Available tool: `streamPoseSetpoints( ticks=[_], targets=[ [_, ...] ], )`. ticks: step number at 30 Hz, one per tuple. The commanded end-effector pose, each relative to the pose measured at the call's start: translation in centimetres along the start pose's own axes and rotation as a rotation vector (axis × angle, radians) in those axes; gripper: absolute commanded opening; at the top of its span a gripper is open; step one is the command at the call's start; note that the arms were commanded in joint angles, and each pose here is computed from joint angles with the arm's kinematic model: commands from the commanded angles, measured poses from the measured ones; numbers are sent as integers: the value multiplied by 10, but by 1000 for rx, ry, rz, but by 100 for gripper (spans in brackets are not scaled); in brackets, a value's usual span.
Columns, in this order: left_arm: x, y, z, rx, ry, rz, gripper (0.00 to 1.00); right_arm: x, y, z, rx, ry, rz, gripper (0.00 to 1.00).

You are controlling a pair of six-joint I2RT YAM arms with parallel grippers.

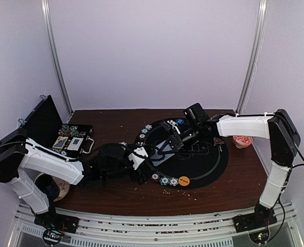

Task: Distribute texas hold em gaming equipment
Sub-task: Pass from the right arm to the left

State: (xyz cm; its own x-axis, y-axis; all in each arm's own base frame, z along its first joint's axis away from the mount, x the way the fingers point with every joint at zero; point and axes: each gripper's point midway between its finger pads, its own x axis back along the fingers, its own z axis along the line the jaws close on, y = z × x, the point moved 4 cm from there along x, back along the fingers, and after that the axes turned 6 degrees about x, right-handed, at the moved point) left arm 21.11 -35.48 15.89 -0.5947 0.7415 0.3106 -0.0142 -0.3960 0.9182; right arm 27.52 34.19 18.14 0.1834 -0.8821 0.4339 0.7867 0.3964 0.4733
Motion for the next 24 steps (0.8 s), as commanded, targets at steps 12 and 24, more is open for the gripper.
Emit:
streamPoseSetpoints(
  ticks=[12,24],
  targets=[
    [-12,13,-13,29,-47,-56,98,-45,-19,19,24,104,80,0],
    [-11,10,-22,17,-103,-68,90,-51,-23,20,-16,177,87,0]
  ],
)
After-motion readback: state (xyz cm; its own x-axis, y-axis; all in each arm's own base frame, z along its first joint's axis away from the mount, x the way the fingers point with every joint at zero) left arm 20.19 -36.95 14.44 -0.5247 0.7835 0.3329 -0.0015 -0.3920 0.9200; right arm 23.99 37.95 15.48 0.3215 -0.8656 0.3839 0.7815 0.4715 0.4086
